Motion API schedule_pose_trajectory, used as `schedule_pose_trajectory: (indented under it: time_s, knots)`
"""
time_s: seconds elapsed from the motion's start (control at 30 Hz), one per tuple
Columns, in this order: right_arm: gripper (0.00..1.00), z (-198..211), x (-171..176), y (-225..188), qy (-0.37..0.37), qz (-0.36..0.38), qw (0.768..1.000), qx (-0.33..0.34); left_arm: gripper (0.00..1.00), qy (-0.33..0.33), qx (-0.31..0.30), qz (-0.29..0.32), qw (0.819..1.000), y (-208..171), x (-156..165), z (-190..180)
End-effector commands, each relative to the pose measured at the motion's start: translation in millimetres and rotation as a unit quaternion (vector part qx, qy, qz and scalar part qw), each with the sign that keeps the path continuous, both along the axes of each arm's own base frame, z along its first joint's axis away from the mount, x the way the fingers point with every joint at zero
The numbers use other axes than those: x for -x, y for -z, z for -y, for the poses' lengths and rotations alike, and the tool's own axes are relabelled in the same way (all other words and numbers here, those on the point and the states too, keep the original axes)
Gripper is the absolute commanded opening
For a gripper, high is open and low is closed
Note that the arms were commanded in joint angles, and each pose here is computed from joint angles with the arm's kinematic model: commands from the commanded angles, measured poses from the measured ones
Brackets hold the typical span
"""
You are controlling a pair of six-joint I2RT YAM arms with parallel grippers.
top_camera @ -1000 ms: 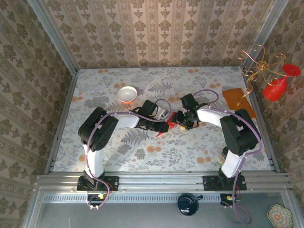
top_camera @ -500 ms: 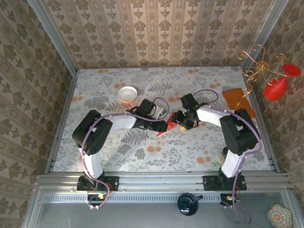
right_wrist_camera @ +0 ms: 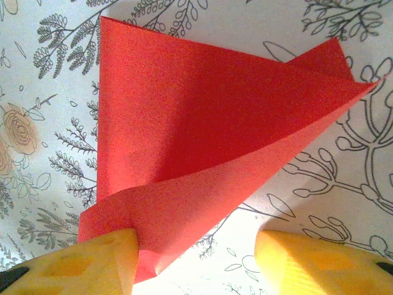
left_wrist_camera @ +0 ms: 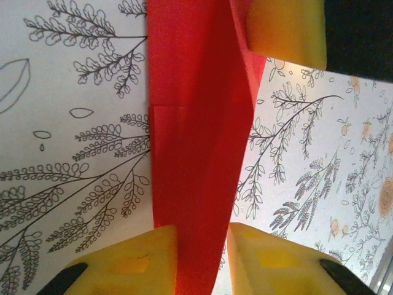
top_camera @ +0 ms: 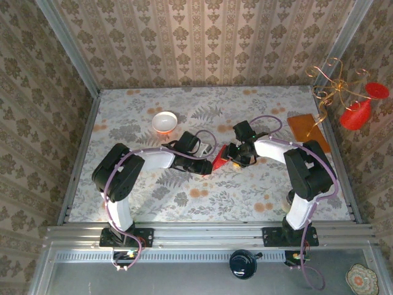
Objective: Fold a paper plane with a square sheet of paper (pick it up from the middle)
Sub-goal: Fold the wing for the fifth time at the center of the table.
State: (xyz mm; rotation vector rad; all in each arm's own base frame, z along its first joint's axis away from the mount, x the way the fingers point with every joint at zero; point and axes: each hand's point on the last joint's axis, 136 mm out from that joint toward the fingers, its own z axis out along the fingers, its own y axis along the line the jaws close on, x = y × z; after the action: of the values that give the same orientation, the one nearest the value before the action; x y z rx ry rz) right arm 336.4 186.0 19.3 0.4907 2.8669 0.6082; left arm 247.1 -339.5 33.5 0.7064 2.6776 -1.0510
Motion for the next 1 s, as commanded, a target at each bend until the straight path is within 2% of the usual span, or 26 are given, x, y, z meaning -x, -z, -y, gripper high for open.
schedule_pose_trajectory:
  time_s: [0.0, 0.97]
  knots:
    - [0.58, 10.2, 10.2, 37.9, -0.008, -0.028, 0.999, 0.045, 0.27, -0.001, -0.003, 0.007, 1.0, -5.1, -0.7, -4.4]
    - [0.62, 11.4, 12.9, 52.9, -0.025, -0.048, 0.996, 0.076, 0.17, -0.018, -0.039, -0.028, 0.999, 29.3, 9.6, -19.9]
